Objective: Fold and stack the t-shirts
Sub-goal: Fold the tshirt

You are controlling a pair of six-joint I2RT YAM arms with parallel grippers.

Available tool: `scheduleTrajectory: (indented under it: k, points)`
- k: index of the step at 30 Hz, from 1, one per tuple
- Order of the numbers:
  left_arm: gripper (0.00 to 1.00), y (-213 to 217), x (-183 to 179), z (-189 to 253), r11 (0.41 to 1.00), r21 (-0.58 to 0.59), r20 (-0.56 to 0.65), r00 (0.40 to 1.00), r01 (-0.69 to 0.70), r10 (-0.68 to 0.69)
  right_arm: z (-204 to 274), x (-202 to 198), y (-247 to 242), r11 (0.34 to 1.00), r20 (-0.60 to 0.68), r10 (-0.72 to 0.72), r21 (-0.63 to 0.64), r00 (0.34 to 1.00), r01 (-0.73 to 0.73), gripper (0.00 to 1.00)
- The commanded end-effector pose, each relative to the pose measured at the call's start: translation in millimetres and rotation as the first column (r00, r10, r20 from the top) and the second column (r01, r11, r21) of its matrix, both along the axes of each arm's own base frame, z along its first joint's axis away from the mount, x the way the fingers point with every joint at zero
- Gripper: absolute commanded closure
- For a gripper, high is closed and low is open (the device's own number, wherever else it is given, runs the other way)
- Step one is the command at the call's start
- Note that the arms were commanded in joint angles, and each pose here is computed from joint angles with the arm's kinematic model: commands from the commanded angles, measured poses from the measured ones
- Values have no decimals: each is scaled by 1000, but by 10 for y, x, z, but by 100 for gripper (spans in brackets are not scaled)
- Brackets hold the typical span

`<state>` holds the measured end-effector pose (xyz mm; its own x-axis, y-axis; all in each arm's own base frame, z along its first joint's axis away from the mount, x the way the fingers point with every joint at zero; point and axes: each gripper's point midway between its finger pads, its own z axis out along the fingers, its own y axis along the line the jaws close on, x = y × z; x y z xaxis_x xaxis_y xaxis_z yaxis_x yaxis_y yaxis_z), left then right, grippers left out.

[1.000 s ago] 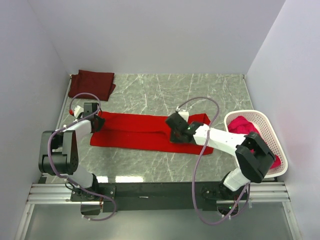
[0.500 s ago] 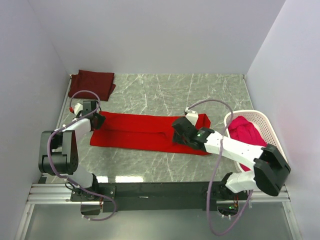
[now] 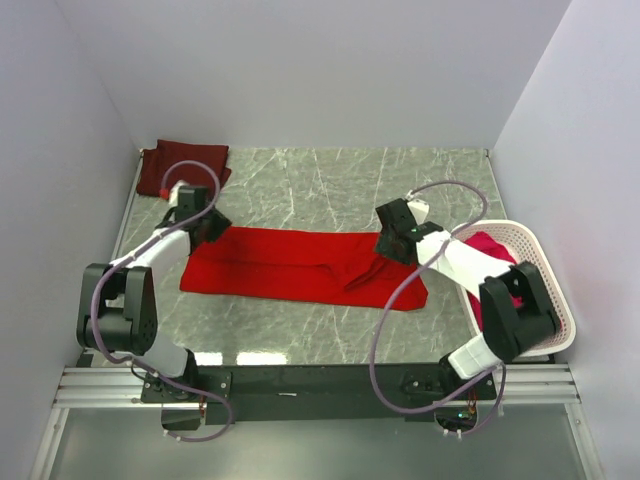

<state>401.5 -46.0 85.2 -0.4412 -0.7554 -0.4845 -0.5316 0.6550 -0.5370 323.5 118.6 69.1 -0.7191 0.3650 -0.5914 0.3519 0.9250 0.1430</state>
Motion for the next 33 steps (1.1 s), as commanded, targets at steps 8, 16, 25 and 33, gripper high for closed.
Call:
scheduleTrajectory:
  k: [8, 16, 25, 33]
  points:
    - [64, -1224, 48, 247, 929, -45, 74, 929, 366, -363, -53, 276, 160, 999, 2, 22, 36, 1000, -22, 64]
    - [63, -2183, -134, 191, 775, -62, 54, 777, 629, -627, -11, 7, 76, 999, 4, 18, 48, 1000, -18, 100]
    - [63, -2823, -360, 51, 617, -56, -3, 617, 785, -787, 112, -624, 254, 988, 41, 51, 141, 998, -56, 100]
    - [63, -3001, -498, -89, 554, -70, -38, 553, 830, -832, -137, -1031, 317, 987, -5, 63, 147, 998, -61, 100]
